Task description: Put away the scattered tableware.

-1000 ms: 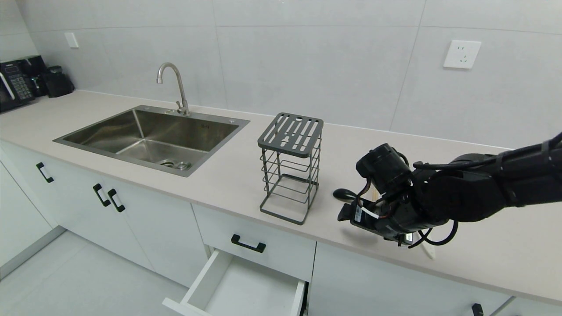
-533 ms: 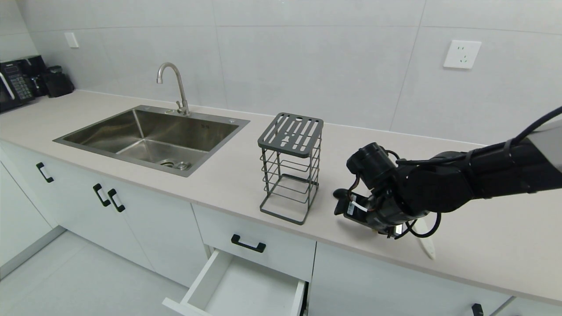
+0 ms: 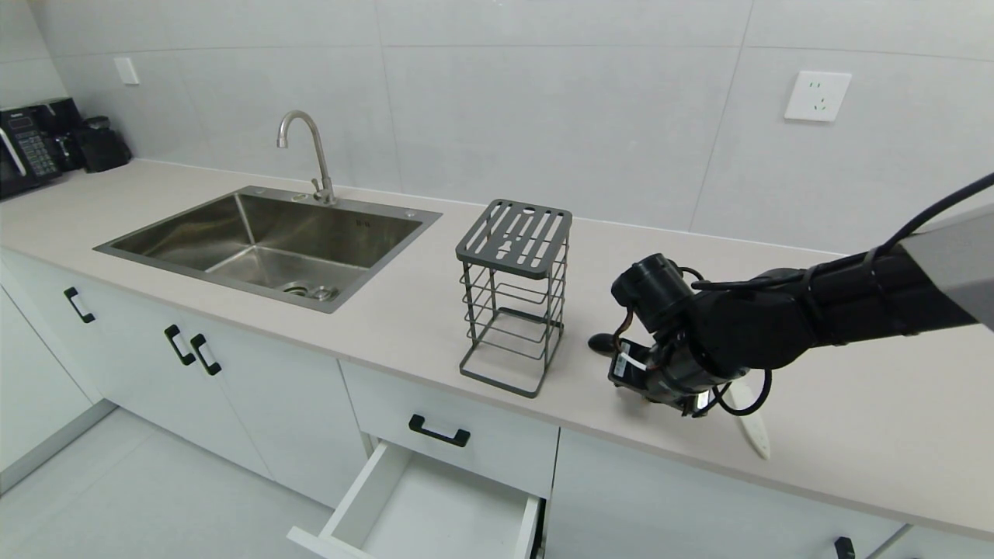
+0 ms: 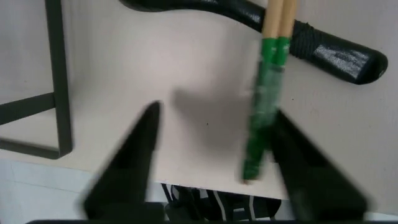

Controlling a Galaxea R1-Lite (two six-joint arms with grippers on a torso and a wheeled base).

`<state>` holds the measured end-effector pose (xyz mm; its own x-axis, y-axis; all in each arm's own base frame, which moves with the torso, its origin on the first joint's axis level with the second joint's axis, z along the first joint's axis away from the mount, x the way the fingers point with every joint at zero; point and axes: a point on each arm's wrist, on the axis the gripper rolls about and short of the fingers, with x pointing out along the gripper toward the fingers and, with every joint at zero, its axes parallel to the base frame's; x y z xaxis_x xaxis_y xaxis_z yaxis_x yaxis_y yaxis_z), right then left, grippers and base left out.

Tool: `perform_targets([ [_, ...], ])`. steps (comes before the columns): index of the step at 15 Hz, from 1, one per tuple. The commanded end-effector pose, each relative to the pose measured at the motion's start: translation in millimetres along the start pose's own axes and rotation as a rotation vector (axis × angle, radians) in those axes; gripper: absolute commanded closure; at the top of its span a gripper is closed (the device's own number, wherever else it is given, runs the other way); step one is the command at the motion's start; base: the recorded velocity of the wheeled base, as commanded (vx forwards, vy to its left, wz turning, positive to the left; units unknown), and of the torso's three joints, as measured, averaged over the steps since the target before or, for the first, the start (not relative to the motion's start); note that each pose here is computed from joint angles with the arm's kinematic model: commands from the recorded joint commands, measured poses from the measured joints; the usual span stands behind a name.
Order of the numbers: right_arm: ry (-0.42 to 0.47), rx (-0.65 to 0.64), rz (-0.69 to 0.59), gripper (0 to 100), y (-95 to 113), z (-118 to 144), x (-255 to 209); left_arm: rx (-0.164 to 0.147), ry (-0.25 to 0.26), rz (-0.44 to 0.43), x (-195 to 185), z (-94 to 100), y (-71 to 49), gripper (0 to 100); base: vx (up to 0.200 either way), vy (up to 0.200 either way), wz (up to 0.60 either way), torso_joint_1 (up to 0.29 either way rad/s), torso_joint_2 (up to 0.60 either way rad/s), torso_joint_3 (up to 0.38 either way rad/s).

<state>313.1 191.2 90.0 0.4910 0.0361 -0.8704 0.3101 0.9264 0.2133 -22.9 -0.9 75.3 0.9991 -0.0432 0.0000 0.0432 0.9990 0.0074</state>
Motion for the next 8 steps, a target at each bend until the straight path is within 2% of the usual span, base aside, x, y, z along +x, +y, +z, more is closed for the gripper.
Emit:
perform_targets([
  [1,0.018,-0.003,-0.025,100,-1.1,-1.3,7.5,0.0,0.002,0.0,0.1,0.0,0.0,0,0.0,0.0,0.0,0.0,0.0,0.0],
  [6,0.011,0.02,-0.063,100,-10.4,7.2,12.6,0.0,0.002,0.0,0.1,0.0,0.0,0,0.0,0.0,0.0,0.0,0.0,0.0],
  [8,-0.035,0.026,-0.033,100,-8.9,13.0,-5.9,0.0,0.002,0.0,0.1,0.0,0.0,0,0.0,0.0,0.0,0.0,0.0,0.0],
])
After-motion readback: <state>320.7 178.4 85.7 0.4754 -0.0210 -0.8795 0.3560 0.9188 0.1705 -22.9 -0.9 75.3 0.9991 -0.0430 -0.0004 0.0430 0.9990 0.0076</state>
